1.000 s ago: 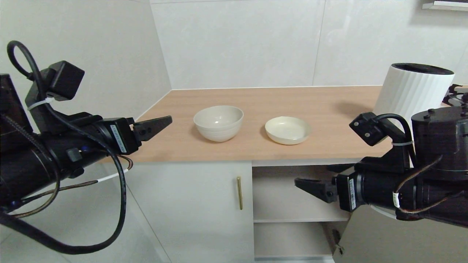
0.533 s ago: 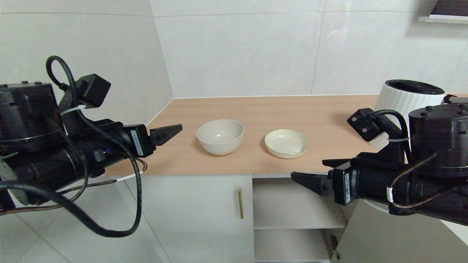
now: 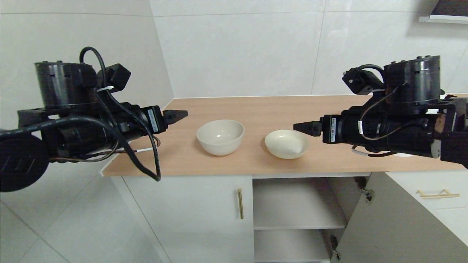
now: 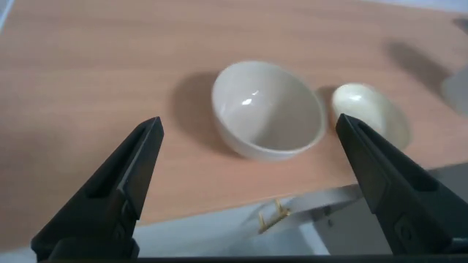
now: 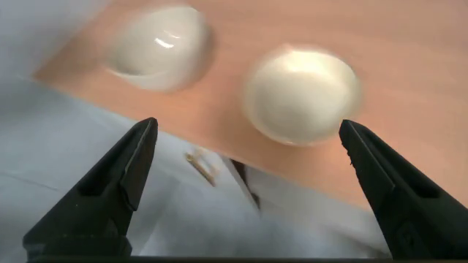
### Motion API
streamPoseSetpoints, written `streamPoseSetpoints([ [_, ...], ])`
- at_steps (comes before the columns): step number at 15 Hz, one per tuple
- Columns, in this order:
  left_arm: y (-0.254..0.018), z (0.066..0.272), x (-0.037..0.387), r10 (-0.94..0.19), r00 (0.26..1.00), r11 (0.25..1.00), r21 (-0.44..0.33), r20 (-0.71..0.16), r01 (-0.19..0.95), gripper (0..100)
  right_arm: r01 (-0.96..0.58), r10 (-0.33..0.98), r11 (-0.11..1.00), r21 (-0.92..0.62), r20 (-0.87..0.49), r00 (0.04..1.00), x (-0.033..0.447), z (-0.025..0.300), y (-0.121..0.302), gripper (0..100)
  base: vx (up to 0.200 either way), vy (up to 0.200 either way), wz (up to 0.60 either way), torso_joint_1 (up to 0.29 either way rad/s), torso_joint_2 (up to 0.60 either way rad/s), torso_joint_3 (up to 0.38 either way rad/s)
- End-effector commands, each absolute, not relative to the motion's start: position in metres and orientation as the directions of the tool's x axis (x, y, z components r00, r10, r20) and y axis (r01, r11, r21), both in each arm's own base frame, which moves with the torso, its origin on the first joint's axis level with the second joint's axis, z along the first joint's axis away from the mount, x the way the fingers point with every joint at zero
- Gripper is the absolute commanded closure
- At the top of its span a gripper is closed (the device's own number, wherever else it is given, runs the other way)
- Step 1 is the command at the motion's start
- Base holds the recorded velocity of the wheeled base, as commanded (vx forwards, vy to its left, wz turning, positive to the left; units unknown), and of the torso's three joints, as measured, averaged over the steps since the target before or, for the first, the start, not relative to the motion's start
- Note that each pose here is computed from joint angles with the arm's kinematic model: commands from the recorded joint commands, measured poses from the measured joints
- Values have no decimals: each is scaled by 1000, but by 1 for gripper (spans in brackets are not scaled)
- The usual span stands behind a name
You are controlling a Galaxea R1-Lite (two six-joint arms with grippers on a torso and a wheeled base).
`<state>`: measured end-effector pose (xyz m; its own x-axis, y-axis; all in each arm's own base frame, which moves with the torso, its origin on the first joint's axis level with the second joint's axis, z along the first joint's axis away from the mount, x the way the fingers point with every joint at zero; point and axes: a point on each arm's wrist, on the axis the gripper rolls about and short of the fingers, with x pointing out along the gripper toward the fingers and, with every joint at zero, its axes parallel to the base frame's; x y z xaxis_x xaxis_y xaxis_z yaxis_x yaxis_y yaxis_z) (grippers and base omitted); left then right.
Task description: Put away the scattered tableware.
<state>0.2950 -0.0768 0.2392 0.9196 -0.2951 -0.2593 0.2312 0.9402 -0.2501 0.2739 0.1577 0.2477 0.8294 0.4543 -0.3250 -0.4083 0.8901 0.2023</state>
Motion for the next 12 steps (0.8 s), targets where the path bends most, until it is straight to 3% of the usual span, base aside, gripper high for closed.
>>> streamPoseSetpoints([
  [1,-82,240,321,-268,887,951,-248,-375,183,0,-288,372,924,253,-405,836,311,232,159,0,0,0,0,0,0,0],
  [3,-85,239,334,-250,815,949,-298,-523,99,0,-234,313,943,235,-398,862,322,223,162,0,0,0,0,0,0,0],
  [4,-86,241,337,-247,799,944,-322,-549,71,0,-223,301,947,232,-399,866,325,220,163,0,0,0,0,0,0,0],
  [6,-90,237,351,-245,784,933,-359,-570,31,0,-217,295,950,226,-416,860,327,213,165,0,0,0,0,0,0,0],
  [12,-116,197,399,-213,756,937,-349,-619,-22,0,-182,264,955,234,-395,880,335,206,167,0,0,0,0,0,0,0],
])
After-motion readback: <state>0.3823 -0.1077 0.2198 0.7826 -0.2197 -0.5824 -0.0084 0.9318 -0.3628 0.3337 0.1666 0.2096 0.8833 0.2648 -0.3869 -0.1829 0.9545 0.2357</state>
